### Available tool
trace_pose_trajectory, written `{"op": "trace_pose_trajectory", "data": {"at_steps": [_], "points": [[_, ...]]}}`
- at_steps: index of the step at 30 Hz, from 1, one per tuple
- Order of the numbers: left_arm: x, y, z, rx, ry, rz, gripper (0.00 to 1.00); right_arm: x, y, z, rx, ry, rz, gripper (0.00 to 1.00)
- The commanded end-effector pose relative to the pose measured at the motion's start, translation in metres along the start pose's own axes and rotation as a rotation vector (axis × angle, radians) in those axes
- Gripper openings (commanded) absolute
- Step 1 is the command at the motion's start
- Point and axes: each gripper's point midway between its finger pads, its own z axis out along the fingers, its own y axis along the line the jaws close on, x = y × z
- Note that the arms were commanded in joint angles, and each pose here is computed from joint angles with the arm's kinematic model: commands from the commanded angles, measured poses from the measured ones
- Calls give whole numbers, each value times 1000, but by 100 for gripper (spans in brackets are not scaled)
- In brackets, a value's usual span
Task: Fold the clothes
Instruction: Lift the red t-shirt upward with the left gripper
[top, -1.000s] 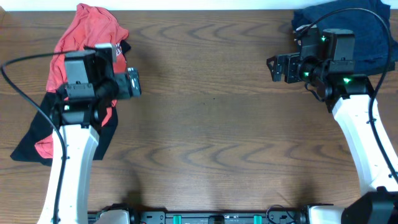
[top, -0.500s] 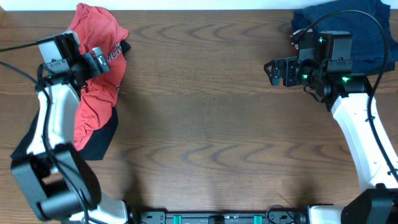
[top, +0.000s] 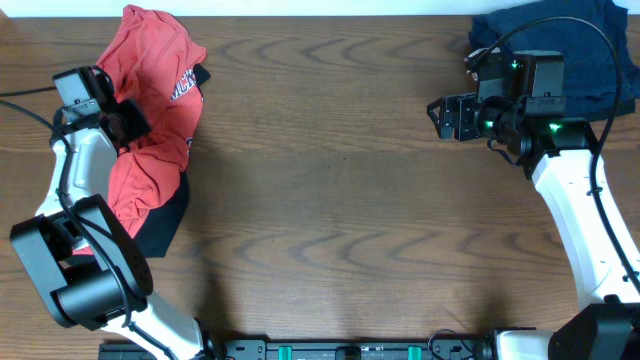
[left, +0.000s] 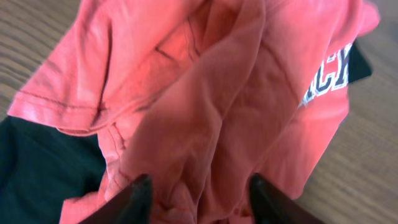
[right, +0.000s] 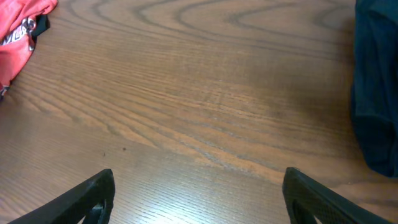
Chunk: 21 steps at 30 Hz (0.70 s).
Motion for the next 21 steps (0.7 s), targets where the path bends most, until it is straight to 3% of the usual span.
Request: {"op": "trace_pose_trajectory", "data": {"at_steps": [1,4,6,11,17,21], "points": [[0,2,4,-16,14,27,48,-6,6,-2,-14,-10,-19,83],[5,5,9,-30,34,41,48,-5,6,-2,-14,-9,-18,83],[8,6,12,-35,41,41,42,-5,6,-2,-14,-9,-18,83],[5,11,13,-62,31,42,6,-5,6,-2,-14,-8,-18,83],[0,13,4,-80,13,37,6,-5,6,-2,-14,-5,-17,82],[-23,3,-31,-58,-74,23,6,-5,6,-2,-14,-5,-17,82]]}}
